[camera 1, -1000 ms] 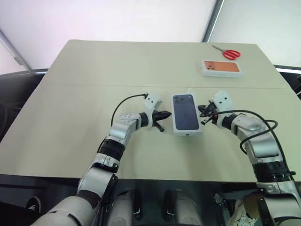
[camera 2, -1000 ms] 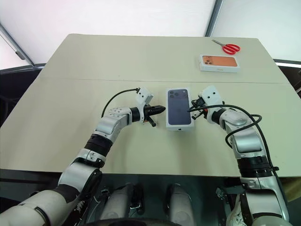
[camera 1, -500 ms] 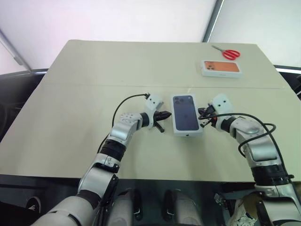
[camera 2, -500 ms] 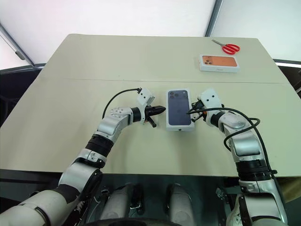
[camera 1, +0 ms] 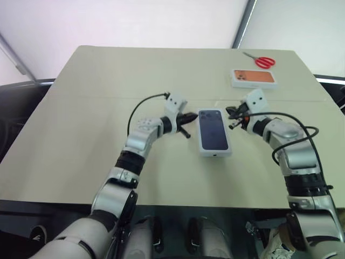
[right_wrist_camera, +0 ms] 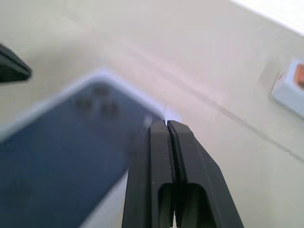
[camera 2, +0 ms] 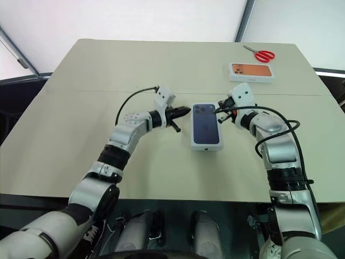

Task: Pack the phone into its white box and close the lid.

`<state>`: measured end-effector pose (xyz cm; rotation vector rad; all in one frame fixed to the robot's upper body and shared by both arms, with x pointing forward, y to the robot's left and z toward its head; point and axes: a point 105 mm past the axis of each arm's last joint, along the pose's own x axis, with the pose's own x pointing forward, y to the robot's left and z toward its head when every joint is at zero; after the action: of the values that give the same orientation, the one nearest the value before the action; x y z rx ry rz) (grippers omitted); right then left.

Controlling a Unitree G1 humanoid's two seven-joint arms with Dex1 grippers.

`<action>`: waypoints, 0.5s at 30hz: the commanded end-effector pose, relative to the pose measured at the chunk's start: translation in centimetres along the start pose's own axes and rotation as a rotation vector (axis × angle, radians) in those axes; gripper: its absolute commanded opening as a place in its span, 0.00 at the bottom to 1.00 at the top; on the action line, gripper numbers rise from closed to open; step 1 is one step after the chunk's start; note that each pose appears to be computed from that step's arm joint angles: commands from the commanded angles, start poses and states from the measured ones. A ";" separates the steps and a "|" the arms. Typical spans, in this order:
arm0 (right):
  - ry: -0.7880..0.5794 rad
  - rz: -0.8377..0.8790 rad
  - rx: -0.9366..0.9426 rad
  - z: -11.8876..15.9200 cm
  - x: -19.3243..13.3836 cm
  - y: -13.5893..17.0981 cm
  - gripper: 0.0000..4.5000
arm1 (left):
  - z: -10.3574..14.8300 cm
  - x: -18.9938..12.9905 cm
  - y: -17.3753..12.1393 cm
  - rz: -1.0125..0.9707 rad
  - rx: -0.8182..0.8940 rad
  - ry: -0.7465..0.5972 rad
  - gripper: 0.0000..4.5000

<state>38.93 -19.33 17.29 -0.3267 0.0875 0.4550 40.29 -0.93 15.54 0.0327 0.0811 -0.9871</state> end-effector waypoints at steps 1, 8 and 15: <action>-0.013 0.006 -0.032 0.4 1.0 0.2 0.02 | 1.2 1.2 0.3 0.025 -0.033 -0.052 0.00; 0.093 -0.045 0.033 -3.7 2.6 0.2 0.02 | -2.3 3.1 -2.4 -0.073 0.041 0.054 0.00; 0.111 0.274 0.155 -4.3 -0.9 4.6 0.02 | -6.4 0.5 -4.3 -0.253 0.102 0.169 0.00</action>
<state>37.14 -17.76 11.96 -0.2068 0.2509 0.6235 37.95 -3.42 11.10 0.1671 0.1191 -1.1719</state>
